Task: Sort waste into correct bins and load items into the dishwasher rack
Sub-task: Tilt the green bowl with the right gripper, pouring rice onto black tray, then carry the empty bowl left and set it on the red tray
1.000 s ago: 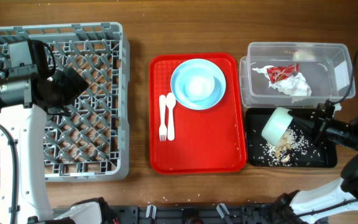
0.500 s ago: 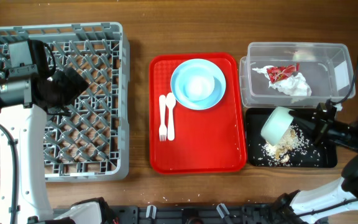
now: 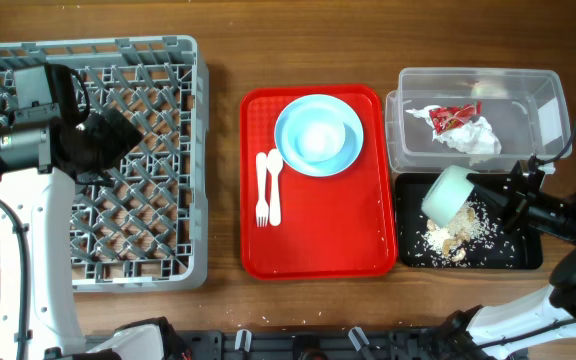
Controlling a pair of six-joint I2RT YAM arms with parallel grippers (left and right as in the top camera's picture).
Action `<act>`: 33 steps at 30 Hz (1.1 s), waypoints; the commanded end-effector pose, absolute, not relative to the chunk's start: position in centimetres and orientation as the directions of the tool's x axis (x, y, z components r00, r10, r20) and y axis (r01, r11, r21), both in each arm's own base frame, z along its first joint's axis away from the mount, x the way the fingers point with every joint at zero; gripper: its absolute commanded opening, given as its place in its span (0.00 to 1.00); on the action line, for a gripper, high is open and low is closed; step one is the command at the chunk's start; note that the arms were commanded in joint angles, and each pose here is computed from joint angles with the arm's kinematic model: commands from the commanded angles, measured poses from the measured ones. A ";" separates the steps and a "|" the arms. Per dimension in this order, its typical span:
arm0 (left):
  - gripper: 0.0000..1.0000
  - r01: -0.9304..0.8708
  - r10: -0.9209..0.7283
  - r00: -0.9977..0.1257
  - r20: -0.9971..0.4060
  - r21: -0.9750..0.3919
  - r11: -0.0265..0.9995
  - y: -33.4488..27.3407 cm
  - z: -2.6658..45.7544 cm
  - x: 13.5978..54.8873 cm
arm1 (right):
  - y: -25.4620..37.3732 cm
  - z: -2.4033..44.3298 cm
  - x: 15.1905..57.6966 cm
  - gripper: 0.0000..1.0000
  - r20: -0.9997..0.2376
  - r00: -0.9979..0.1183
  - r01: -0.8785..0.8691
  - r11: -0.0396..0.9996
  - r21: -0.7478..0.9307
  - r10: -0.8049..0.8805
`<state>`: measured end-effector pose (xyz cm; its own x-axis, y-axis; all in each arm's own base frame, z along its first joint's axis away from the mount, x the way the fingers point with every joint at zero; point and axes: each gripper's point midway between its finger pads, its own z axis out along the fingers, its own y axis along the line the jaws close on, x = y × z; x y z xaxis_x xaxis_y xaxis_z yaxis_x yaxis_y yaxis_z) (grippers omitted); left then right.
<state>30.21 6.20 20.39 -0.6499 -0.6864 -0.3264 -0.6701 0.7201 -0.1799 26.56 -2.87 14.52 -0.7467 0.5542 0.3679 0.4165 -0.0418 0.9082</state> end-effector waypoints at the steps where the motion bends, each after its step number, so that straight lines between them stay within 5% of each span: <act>1: 1.00 -0.678 -0.698 -0.631 -0.339 -0.196 0.709 6.4 21.1 30.3 | -2.3 14.9 26.0 0.04 0.317 -0.783 0.374 -0.003 0.928 0.536; 10: 1.00 -0.678 -0.698 -0.631 -0.339 -0.196 0.709 6.4 21.1 30.3 | -1.5 17.0 24.9 0.04 0.129 -0.842 0.251 0.168 0.953 0.525; 17: 1.00 -0.678 -0.698 -0.631 -0.339 -0.196 0.709 6.4 21.1 30.3 | 0.7 21.7 23.1 0.04 -0.163 -0.850 0.042 0.373 0.927 0.500; 24: 1.00 -0.678 -0.698 -0.631 -0.339 -0.196 0.709 6.4 21.1 30.3 | 1.1 21.3 22.1 0.04 -0.259 -0.819 0.185 0.662 0.726 0.513; 33: 1.00 -0.678 -0.698 -0.631 -0.339 -0.196 0.708 6.4 21.1 30.3 | 9.1 21.4 22.4 0.04 -0.333 -0.896 0.043 0.805 0.591 0.292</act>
